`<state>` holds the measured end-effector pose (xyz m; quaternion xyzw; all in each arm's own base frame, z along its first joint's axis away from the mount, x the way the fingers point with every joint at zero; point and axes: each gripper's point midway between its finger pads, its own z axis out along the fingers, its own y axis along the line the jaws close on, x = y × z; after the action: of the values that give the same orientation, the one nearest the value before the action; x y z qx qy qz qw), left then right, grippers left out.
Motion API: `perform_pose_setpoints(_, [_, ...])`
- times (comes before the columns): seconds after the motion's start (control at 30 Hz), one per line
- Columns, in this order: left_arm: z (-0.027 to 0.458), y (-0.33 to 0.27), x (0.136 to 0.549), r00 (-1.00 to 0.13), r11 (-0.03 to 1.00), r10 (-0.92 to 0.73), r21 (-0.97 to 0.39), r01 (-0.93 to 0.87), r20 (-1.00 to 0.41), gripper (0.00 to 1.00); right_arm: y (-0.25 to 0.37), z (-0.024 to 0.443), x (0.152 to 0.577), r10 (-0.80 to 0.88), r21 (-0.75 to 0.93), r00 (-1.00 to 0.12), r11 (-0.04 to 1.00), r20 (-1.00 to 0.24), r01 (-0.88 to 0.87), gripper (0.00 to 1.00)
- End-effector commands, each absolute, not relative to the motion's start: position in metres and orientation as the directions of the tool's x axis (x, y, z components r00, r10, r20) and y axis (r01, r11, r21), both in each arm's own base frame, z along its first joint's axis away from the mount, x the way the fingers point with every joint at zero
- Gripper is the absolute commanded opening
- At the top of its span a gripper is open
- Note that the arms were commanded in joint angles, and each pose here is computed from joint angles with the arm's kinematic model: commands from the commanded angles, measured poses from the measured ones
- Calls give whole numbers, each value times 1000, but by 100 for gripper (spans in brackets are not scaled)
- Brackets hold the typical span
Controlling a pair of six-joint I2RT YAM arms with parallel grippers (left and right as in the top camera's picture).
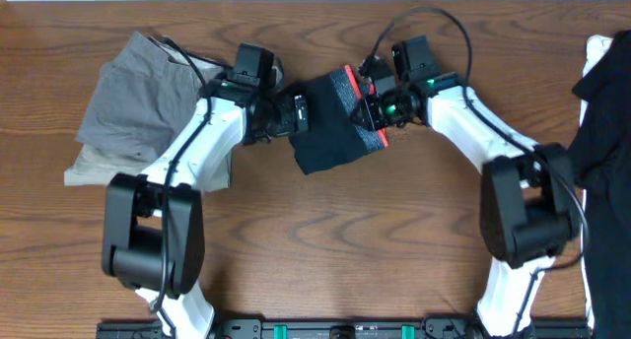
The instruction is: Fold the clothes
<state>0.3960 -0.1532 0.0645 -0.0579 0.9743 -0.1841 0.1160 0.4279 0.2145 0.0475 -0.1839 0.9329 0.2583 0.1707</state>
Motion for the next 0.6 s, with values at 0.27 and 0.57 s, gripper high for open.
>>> perform_pose_setpoints(0.27, [8, -182, 387, -986, 857, -164, -497, -135, -16, 98, 191, 16, 432, -85, 457, -958, 865, -274, -207, 27])
perform_pose_setpoints(0.57, [11, -208, 406, -989, 775, -130, -629, -58, -69, 99, 184, 12, 425, -74, 456, -970, 873, -232, -176, 23])
